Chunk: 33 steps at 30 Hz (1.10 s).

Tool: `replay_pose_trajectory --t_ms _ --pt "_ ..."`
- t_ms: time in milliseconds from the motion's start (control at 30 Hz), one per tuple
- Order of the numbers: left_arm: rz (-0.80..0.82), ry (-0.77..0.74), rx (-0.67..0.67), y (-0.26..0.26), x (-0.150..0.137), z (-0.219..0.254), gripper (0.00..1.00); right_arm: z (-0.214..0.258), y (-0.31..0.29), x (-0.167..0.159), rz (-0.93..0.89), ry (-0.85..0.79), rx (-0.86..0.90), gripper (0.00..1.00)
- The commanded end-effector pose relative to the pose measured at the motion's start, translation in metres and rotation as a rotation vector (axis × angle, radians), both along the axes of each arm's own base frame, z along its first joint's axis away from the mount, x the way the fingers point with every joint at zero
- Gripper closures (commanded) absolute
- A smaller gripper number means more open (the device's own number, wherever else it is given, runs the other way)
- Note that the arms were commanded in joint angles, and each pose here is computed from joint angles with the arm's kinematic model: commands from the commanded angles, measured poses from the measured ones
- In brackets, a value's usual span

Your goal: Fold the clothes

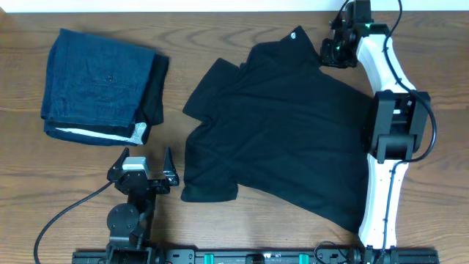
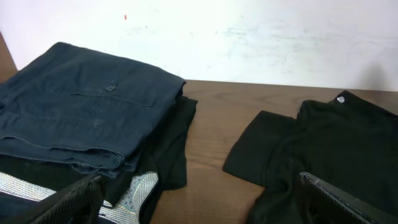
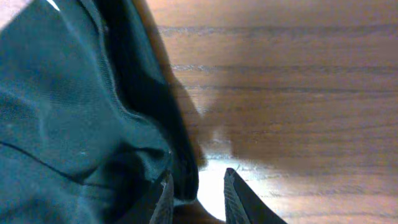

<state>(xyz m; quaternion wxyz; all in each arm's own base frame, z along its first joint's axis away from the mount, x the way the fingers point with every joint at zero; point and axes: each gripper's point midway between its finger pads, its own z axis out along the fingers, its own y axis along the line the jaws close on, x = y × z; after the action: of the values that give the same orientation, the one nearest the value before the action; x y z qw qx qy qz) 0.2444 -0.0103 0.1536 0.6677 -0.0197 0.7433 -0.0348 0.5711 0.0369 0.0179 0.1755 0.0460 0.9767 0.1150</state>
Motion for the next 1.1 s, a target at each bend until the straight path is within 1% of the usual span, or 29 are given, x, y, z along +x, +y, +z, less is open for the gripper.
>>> replay_pose_trajectory --t_ms 0,167,400,467,500,600,700,867,1000,1067 --pt "0.007 0.049 0.022 0.002 -0.001 -0.017 0.02 -0.008 0.000 -0.001 0.016 0.007 0.002 0.74" --pt "0.007 0.049 0.022 0.002 -0.001 -0.017 0.02 -0.010 0.005 -0.001 0.025 0.007 0.002 0.74" --pt "0.007 0.049 0.022 0.002 -0.001 -0.017 0.02 -0.011 0.011 -0.003 0.034 0.011 0.004 0.72" --pt "0.007 0.049 0.022 0.002 -0.001 -0.017 0.02 -0.011 0.013 -0.005 0.028 0.022 0.015 0.68" --pt "0.007 0.049 0.022 0.002 -0.001 -0.017 0.02 -0.011 0.015 -0.006 0.029 0.027 0.026 0.64" --pt "0.007 0.049 0.022 0.002 -0.001 -0.017 0.02 -0.010 0.019 -0.008 0.009 0.043 0.063 0.63" --pt "0.007 0.049 0.022 0.002 -0.001 -0.017 0.02 -0.011 0.018 -0.010 -0.040 0.064 0.080 0.67" --pt "0.007 0.049 0.022 0.002 -0.001 -0.017 0.02 -0.012 0.020 -0.012 -0.092 0.084 0.099 0.81" --pt "0.007 0.049 0.022 0.002 -0.001 -0.017 0.02 -0.012 0.020 -0.012 -0.093 0.086 0.099 0.81" --pt "0.007 0.049 0.022 0.002 -0.001 -0.017 0.02 -0.012 0.019 -0.013 -0.096 0.093 0.099 0.76"
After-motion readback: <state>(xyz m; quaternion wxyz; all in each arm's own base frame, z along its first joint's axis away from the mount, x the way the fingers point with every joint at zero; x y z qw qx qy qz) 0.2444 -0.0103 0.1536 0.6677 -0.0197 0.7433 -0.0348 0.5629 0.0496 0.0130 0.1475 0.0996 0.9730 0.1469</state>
